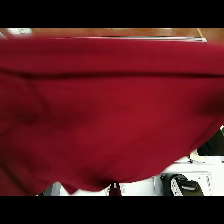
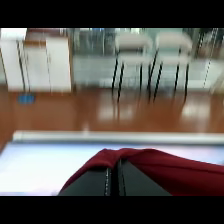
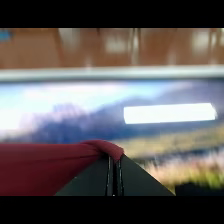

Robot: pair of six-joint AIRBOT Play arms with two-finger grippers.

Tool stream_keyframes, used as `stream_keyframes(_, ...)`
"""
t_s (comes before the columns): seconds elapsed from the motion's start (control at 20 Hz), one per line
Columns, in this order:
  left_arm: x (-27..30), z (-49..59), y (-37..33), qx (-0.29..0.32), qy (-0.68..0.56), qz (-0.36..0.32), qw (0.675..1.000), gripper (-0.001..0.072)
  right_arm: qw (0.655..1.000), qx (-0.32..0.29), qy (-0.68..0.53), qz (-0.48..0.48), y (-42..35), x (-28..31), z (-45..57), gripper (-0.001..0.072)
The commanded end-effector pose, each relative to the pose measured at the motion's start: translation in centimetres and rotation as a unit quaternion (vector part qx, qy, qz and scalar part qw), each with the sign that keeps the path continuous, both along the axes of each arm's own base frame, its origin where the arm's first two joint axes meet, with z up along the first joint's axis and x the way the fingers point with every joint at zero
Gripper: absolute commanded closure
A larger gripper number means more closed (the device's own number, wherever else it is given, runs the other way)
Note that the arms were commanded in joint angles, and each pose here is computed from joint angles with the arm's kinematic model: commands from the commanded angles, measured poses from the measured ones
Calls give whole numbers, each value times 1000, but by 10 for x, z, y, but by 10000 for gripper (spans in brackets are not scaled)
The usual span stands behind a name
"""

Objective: Fold the shirts.

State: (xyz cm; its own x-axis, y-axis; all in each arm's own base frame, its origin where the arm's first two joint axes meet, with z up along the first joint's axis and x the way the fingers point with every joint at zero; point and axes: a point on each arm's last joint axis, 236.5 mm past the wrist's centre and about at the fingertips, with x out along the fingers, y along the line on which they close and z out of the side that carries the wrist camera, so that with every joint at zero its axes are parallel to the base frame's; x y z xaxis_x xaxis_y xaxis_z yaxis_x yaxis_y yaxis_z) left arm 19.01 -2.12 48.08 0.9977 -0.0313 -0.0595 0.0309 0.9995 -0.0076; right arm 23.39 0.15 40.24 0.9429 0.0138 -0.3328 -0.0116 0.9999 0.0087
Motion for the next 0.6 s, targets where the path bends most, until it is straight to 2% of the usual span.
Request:
stream_keyframes(0.0,56,-105,27,6,185,6,983,665,980,-26,196,-28,-31,35,-89,654)
stream_keyframes(0.2,131,-245,45,-56,373,-13,926,665,928,47,367,48,-3,111,-201,654)
stream_keyframes(0.3,171,-313,49,-85,431,-31,898,665,909,53,409,63,7,157,-265,655)
stream_keyframes(0.4,215,-368,52,-125,464,-42,876,665,909,40,407,79,22,212,-323,654)
stream_keyframes(0.55,272,-415,43,-175,451,-79,872,664,942,41,325,66,35,294,-369,654)
